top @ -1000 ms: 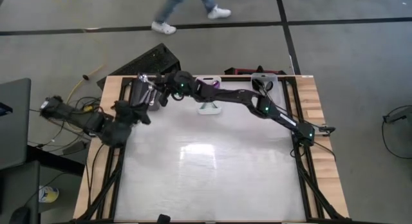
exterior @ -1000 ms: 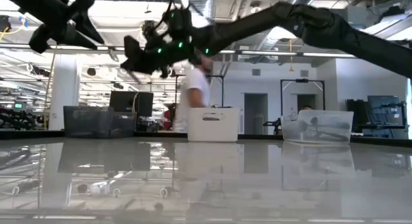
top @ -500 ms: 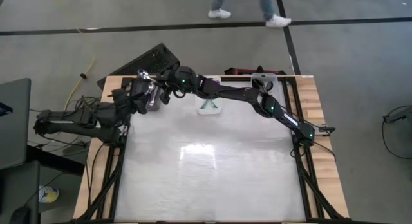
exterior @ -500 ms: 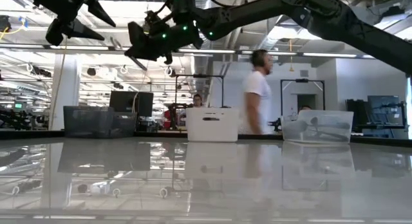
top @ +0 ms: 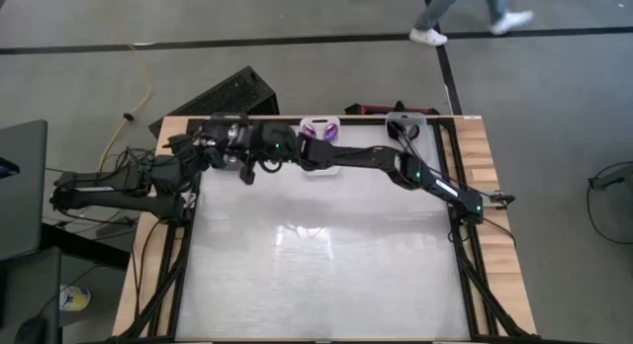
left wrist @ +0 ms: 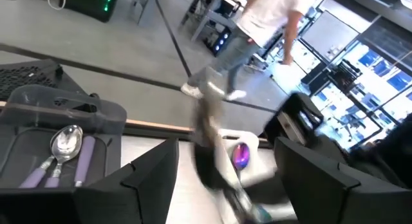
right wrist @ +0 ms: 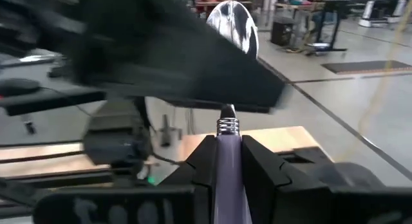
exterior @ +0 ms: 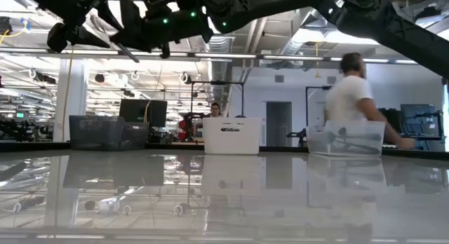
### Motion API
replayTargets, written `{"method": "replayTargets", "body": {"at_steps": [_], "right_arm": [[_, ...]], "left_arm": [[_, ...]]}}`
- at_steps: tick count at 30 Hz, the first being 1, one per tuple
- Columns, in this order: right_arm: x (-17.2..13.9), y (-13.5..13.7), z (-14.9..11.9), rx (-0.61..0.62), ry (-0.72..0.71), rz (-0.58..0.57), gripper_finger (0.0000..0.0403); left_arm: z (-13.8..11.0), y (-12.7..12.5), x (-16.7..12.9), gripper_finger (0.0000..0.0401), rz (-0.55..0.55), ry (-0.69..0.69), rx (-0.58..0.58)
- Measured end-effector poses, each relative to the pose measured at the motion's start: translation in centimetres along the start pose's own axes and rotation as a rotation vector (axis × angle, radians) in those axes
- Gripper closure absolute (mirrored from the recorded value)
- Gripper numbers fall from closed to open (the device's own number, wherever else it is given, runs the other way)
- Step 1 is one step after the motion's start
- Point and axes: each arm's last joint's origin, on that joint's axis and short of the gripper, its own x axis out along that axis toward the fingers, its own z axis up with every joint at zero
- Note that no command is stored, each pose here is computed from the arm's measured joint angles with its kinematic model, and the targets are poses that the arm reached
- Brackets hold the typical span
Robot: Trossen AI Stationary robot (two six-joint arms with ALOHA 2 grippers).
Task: Sort silverware by color (type)
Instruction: Put the purple spoon into the transparent black bin
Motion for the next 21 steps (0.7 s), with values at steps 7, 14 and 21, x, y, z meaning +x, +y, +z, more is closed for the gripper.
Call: {"method": "replayTargets", "body": {"at_steps": [7,14,21], "right_arm": [[0.0,0.3,0.0,0.013,-0.002,0.006,0.0329],[0.0,-0.4,0.0,0.026,-0.004,-0.010,0.0329],[0.0,-0.4,0.0,0.024,-0.009,0.012,0.0310]], "left_arm": [[0.0,0.0,0.0,0.0199,-0.002,0.002,-0.007],[0.0,0.0,-0.1,0.0337,0.029,-0.033,0.004],[0.2,-0.1,-0.1,0.0397,0.025,-0.043,0.051]]}}
